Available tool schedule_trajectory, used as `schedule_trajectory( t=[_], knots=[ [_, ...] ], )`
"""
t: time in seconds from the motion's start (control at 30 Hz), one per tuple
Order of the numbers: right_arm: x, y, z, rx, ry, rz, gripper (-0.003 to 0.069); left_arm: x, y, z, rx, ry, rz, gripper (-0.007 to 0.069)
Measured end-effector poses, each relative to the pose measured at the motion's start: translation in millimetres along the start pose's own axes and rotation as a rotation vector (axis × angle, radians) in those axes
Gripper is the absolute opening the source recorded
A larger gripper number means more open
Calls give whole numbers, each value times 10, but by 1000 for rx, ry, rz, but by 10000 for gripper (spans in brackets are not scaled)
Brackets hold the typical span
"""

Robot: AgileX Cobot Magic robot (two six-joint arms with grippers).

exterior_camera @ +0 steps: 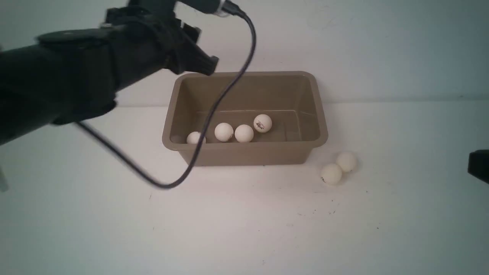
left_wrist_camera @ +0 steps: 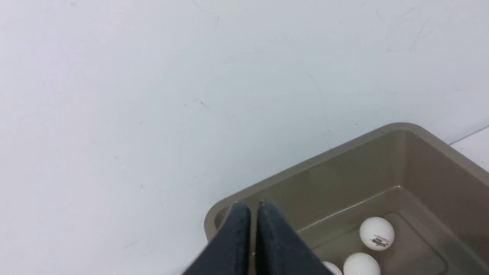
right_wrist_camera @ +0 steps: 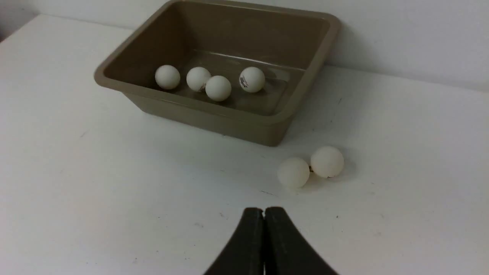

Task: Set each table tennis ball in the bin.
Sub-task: Use the right arm to clamp the table tennis ball closest to it

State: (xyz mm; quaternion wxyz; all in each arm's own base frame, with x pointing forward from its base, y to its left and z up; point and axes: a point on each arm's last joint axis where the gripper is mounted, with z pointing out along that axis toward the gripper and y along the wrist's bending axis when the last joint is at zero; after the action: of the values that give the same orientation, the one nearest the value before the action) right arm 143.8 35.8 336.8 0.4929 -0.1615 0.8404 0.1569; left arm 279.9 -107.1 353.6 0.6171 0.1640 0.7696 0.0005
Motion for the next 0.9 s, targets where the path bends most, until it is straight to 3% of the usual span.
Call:
schedule_trajectory(
  t=[0.27,0.57,0.77,0.9],
  knots=[
    [-80,-376,633,22,136,59,-10,71,182,-776,-35,-105,-131,-4],
    [-394,-718,1304,-5,230,65,-8,258,253,-1233,-41,-173,-158,-4],
    [-452,-532,1764,-18,296,-50,-8,442,236,-1292,-38,-150,-161,-4],
    [-394,-407,1968,35,364,-75,-8,448,235,-1290,-38,-148,-161,-4]
  ],
)
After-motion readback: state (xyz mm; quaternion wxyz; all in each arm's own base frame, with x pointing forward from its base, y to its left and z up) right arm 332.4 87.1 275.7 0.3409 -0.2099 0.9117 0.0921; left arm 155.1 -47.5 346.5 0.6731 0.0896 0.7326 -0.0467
